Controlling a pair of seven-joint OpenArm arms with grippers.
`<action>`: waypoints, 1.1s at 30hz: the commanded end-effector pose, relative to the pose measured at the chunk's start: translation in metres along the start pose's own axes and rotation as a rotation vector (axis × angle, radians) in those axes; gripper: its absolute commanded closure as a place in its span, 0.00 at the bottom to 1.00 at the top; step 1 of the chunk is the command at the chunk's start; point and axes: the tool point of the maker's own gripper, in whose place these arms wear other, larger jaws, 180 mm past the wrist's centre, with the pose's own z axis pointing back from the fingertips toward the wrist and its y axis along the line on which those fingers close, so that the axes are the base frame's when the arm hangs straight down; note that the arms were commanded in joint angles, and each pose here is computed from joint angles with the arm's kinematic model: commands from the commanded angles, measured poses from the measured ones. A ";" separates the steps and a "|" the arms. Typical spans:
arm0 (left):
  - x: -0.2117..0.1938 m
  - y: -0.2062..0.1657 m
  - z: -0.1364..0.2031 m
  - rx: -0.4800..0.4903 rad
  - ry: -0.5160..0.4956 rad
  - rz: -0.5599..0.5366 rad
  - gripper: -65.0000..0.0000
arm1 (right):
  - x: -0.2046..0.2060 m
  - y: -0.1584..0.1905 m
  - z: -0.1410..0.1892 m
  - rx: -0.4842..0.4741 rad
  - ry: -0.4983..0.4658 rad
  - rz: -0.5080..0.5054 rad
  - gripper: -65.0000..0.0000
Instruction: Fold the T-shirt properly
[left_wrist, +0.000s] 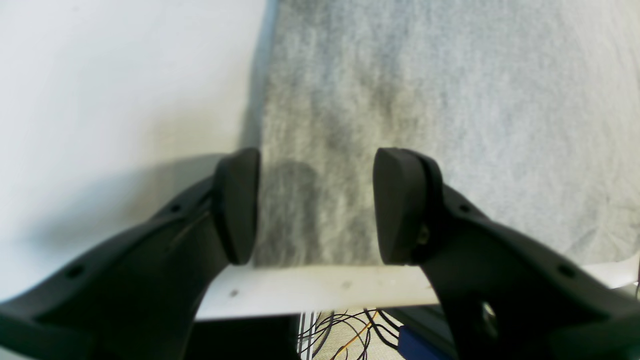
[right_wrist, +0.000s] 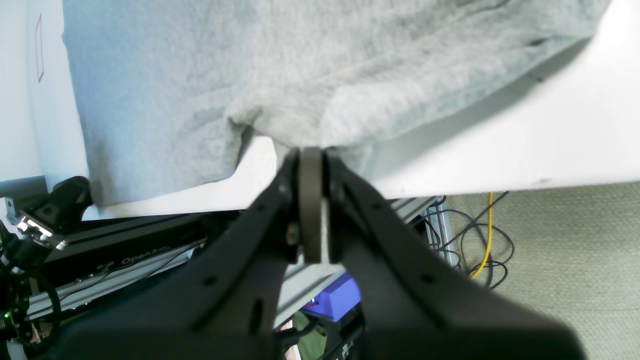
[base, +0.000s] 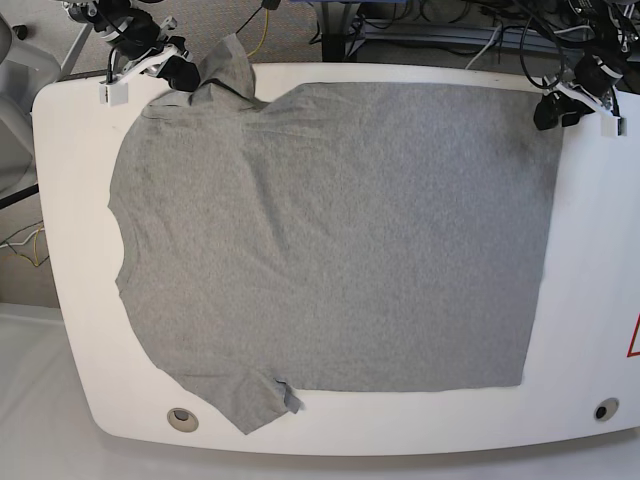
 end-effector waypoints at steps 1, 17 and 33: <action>-0.012 -0.003 -0.001 0.001 0.038 0.002 0.49 | 0.006 0.004 0.004 0.016 -0.022 0.013 0.99; -0.022 -0.019 -0.010 -0.037 0.051 0.017 0.50 | 0.006 0.004 0.004 0.016 -0.020 0.012 0.99; -0.024 -0.018 -0.009 -0.033 0.059 0.017 0.96 | 0.006 0.004 0.004 0.016 -0.020 0.012 0.99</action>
